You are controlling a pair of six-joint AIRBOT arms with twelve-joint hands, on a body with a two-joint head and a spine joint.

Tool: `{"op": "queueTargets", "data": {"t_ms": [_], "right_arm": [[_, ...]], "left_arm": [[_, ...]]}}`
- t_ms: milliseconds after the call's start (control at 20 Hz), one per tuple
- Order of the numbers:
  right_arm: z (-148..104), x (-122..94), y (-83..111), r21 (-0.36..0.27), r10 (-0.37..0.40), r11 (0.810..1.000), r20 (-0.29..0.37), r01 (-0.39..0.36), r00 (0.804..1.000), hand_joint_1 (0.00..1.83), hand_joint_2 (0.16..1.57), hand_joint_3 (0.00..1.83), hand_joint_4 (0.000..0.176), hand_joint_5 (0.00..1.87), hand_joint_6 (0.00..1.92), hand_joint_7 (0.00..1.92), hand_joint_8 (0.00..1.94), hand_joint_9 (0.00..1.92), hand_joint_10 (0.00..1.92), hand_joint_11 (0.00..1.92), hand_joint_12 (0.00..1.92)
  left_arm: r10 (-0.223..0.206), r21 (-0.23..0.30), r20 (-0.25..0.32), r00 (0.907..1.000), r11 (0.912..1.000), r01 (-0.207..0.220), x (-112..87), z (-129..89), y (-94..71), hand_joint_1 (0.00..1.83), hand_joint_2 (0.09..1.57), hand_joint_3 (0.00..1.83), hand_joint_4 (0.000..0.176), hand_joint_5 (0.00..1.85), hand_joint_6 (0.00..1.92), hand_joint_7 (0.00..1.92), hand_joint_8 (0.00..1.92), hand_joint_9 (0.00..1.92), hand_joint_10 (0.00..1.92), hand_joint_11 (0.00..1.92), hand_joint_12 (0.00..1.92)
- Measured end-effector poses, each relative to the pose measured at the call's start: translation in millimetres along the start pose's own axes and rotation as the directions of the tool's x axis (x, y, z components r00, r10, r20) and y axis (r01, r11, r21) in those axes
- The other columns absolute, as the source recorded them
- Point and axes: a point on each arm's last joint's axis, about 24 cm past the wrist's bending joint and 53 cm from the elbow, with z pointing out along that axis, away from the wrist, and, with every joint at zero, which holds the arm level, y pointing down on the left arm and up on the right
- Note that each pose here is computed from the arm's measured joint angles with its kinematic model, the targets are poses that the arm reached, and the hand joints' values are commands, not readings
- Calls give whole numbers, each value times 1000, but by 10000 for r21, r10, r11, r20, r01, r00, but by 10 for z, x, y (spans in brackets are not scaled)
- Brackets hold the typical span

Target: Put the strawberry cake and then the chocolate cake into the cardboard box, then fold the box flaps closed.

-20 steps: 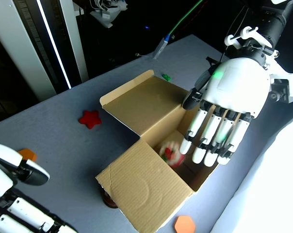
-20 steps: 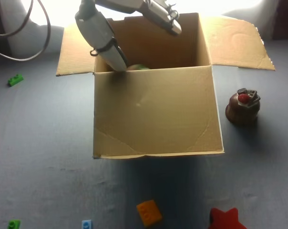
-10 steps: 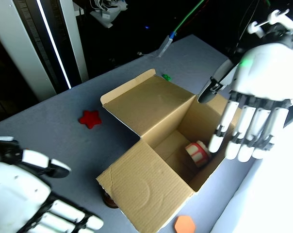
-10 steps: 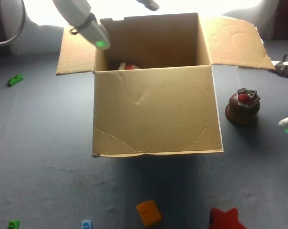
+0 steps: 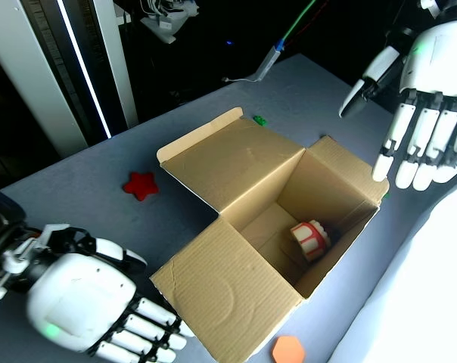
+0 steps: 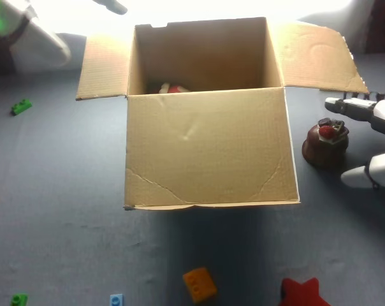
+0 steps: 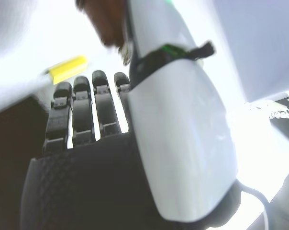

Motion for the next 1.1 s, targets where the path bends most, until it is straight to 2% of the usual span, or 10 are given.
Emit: {"op": "queueTargets", "data": {"t_ms": [300,500,600,750,850,900,950,1000,1050,1100], "right_arm": [[174,113,14,-142,69,9999,20,-69,10000,1065,1019,0,22,1,0,43,5,30,10,24,12],[231,144,10,-159,58,9999,17,-58,10000,1104,1015,0,44,0,0,17,2,11,4,0,0],[238,129,8,-165,47,9999,60,-46,10000,1113,1002,0,34,3,1,37,10,33,13,4,2],[240,115,9,-172,36,9998,93,-34,10000,1089,1022,0,33,19,8,22,8,34,12,19,10],[240,106,16,-198,38,9998,130,-36,9999,1103,1026,0,24,58,22,30,8,46,16,42,28],[243,105,34,-236,6,9997,121,-3,9999,1095,1040,0,22,121,6,49,2,73,3,8,165],[245,103,52,-281,-39,9996,122,42,9999,1123,1040,0,0,299,52,265,32,250,59,1,576],[246,81,62,-327,-69,9994,193,75,9998,1153,1038,0,0,431,87,447,56,392,135,0,933],[246,74,69,-354,-89,9993,226,97,9997,1193,1049,2,0,640,179,695,168,601,302,0,1350],[245,54,81,-405,-74,9991,310,86,9995,1188,1072,3,0,723,341,773,369,583,718,53,1515]], "left_arm": [[-398,-303,-592,9975,9988,380,485,-327,83,111,1109,2,47,245,17,299,17,337,21,0,1033],[-885,-570,-761,9932,9948,843,748,-506,175,125,1108,2,36,250,4,275,0,325,3,0,1042],[-1198,-812,-881,9889,9903,1128,899,-571,244,118,1114,4,41,228,0,270,2,323,2,0,1037],[-1152,-615,-1008,9882,9921,1093,1070,-591,154,97,1114,2,52,227,3,296,9,349,11,0,1061],[-1281,-309,-1169,9848,9916,1253,1183,-561,49,152,1110,0,46,229,2,300,4,380,17,0,1145],[-1399,-249,-1165,9833,9901,1379,1214,-546,32,191,1104,0,40,238,5,309,6,392,20,0,1144],[-1473,-274,-1105,9829,9890,1451,1215,-541,40,189,1107,0,41,231,2,302,2,378,11,0,1102],[-1583,-332,-944,9829,9872,1558,1195,-535,59,178,1115,3,41,226,0,304,3,367,5,0,1094],[-1630,-339,-846,9830,9864,1607,1179,-528,63,218,1115,2,51,244,6,303,1,365,3,0,1050],[-1683,-368,-825,9823,9855,1657,1188,-523,61,211,1119,3,56,253,9,297,0,366,3,0,1046]]}}
